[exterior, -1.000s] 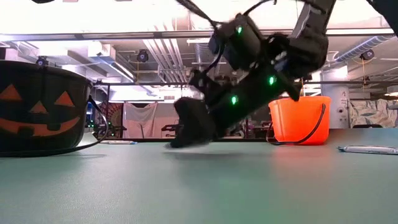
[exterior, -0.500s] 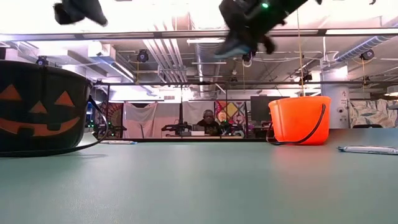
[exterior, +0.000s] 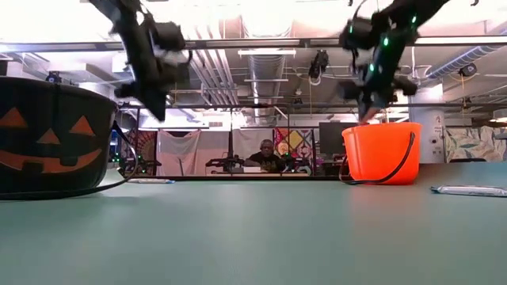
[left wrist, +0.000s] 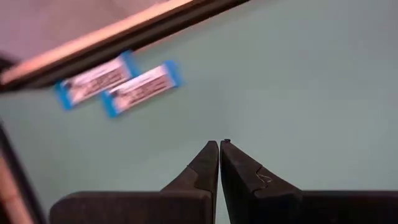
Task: Sort candy by brand, put in halloween buckets
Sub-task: Put the white chocolate into the orange bucket, then sort the white chocolates
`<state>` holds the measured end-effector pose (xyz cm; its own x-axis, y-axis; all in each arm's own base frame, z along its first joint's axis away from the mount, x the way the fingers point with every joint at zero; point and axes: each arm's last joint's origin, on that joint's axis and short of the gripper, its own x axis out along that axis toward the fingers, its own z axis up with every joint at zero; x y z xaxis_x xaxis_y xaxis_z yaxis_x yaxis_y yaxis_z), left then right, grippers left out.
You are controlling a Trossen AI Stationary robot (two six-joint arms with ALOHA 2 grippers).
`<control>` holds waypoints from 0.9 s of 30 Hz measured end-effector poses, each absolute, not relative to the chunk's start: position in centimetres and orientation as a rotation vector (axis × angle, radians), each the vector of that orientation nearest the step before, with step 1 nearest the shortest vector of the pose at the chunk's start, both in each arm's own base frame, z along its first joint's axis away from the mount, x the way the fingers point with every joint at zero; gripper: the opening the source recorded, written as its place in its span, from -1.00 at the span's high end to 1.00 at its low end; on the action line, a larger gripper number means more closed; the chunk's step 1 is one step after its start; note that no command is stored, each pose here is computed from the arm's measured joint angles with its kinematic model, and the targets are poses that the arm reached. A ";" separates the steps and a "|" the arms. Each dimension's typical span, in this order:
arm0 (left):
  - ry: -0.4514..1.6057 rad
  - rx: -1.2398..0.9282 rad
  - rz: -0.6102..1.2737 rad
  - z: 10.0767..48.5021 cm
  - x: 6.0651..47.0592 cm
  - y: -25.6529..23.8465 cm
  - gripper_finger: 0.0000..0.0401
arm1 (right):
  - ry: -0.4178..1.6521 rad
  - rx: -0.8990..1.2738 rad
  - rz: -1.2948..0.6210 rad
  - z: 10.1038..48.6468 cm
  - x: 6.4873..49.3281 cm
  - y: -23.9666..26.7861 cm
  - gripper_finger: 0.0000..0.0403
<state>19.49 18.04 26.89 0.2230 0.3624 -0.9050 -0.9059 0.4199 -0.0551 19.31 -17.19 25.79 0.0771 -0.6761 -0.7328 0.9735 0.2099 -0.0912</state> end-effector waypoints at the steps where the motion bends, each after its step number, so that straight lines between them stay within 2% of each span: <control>1: 0.995 -0.718 1.009 26.2 19.4 18.9 1.00 | 0.776 0.504 -1.317 25.3 19.1 -17.9 0.49; 6: 1.064 -0.791 1.072 24.2 19.9 21.1 1.00 | 0.827 0.509 -1.345 23.6 18.9 -20.2 0.41; 10: 1.098 -0.761 1.178 23.2 20.6 22.2 1.00 | 0.893 0.477 -1.319 22.6 19.3 -20.6 0.26; 14: 1.093 -0.823 1.270 22.8 21.0 22.7 0.98 | 0.956 0.426 -1.242 22.9 19.4 -20.1 0.06; 18: 0.959 -0.914 1.356 22.7 21.5 23.3 0.90 | 0.917 0.413 -1.231 25.0 19.0 -19.3 -0.14; 23: 0.787 -1.019 1.630 22.2 21.0 23.7 0.83 | 0.789 0.411 -1.240 28.1 18.6 -18.8 -0.32; 27: 0.549 -1.223 1.842 21.8 20.0 24.3 0.82 | 0.682 0.414 -1.237 30.7 18.7 -18.4 -0.40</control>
